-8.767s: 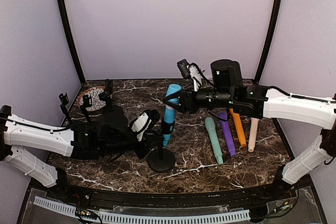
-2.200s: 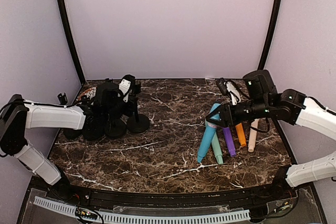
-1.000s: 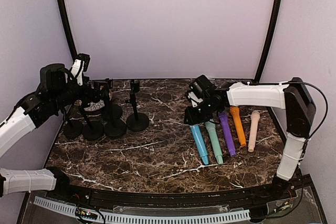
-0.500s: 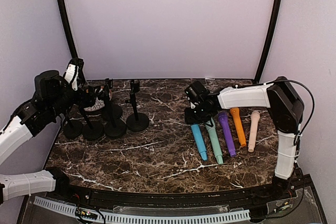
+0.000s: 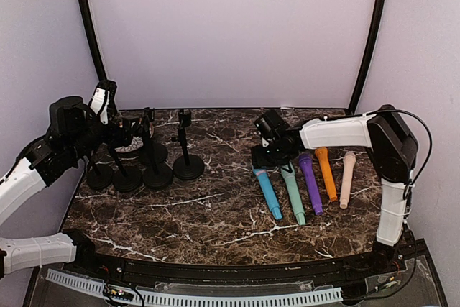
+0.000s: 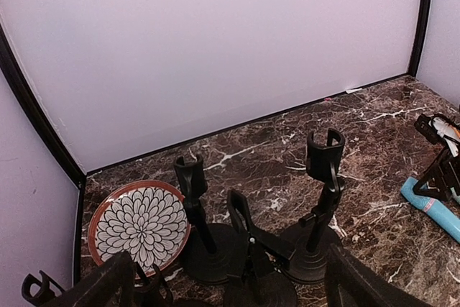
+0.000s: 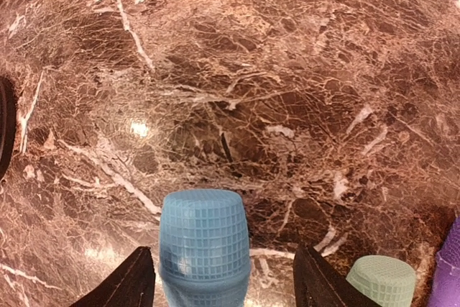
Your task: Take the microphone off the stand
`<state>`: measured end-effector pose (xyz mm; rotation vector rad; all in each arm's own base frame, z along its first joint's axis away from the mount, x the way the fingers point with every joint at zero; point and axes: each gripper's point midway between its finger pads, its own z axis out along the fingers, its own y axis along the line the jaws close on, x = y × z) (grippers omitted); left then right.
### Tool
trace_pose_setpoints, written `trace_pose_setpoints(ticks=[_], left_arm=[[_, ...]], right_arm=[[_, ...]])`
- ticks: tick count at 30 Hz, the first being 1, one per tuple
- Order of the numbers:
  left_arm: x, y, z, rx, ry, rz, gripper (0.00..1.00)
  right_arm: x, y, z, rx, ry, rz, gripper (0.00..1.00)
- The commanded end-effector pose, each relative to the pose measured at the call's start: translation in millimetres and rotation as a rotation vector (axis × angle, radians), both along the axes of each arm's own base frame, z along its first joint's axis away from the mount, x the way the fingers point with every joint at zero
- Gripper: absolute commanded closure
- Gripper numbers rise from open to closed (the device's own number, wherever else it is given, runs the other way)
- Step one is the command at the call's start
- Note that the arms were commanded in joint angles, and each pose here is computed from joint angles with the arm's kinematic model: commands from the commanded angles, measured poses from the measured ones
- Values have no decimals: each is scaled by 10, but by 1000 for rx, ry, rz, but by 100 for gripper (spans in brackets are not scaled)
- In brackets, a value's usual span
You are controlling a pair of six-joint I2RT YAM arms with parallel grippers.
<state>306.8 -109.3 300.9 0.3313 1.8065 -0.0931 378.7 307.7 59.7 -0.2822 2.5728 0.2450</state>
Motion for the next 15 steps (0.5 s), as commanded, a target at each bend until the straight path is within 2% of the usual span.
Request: trace_pose_setpoints(ticks=[1,6,9,15], left_arm=[[49,18,22,-38,4,29,5],[239,81,44,-60,67,103,2],[377,166,111,-98,49,138,1],[697,805,37,-182,24,281,1]], right_arm=[[62,-51,512,63,-126,-3,30],[45,-296,1064,140,-261,-13,16],[85,-588,1254,197,-308,-39,8],[221,-1496,1425,282,-400,-152,2]])
